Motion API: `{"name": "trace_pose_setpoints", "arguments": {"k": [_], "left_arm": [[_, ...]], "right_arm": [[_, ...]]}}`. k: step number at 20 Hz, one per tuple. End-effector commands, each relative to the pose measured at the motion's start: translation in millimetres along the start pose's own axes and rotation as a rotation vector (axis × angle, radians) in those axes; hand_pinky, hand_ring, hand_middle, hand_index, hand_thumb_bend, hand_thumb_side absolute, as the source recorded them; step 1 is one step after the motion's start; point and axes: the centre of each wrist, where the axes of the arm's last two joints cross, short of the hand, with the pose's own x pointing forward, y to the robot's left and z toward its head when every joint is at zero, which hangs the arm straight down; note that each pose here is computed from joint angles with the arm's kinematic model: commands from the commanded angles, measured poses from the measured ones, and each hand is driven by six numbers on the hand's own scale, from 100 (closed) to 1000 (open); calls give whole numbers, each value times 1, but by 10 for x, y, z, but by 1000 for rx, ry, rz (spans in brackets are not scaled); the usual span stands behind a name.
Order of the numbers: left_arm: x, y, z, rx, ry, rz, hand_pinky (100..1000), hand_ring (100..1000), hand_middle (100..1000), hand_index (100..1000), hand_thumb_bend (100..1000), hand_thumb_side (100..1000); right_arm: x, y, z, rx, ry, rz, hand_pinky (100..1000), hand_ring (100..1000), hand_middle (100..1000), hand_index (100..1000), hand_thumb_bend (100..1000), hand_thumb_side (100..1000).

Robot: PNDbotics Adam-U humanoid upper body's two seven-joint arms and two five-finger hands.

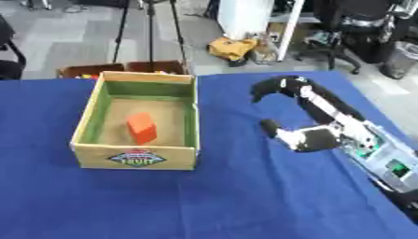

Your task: Pick up objects on the table and place them in the box.

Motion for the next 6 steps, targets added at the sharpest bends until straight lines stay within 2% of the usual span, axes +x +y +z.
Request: {"name": "trace_pose_setpoints", "arguments": {"k": [1, 6], "left_arm": [[90, 75, -2, -9, -9, -41, 596, 629, 484, 681, 513, 1000], [88, 73, -1, -12, -9, -42, 595, 619, 471, 676, 512, 1000]], "right_arm": [[68, -90, -41, -1, -24, 36, 801, 796, 637, 855, 242, 448], [65, -68, -25, 1, -18, 37, 802, 796, 637, 855, 237, 456]]}}
